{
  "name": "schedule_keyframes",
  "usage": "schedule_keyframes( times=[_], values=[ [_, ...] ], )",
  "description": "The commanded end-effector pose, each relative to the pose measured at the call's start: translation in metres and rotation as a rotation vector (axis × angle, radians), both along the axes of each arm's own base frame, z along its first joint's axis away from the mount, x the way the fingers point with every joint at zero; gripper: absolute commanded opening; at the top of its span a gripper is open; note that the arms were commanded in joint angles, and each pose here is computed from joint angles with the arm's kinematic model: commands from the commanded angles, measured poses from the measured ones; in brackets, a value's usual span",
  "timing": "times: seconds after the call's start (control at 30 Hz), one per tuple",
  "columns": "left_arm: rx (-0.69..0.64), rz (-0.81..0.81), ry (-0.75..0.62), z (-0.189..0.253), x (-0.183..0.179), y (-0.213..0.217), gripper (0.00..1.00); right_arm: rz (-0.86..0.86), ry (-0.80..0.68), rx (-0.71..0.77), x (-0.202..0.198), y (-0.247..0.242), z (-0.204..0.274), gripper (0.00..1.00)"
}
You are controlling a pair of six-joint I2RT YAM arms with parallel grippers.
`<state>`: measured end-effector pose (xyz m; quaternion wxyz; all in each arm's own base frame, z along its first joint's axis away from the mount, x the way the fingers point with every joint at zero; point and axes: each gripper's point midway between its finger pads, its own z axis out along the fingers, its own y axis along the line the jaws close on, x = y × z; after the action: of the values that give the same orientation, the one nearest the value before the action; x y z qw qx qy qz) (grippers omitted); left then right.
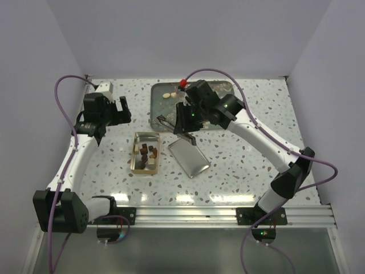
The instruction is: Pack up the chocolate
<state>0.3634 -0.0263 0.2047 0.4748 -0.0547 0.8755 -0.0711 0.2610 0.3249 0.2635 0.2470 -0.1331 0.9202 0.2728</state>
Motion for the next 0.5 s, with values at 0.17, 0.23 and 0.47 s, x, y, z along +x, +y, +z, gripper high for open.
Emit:
schedule_keyframes(
  times=[0.17,0.23,0.47],
  values=[
    [-0.010,0.001,-0.036,0.010,0.003,0.001,1.00,0.139,0.071,0.016,-0.046,0.057,-0.012,0.29],
    [-0.011,0.000,-0.036,0.010,0.003,0.000,1.00,0.159,0.088,0.011,-0.051,0.064,-0.018,0.30],
    [-0.010,0.001,-0.034,0.009,0.002,0.001,1.00,0.176,0.086,0.022,-0.050,0.076,-0.015,0.37]
  ],
)
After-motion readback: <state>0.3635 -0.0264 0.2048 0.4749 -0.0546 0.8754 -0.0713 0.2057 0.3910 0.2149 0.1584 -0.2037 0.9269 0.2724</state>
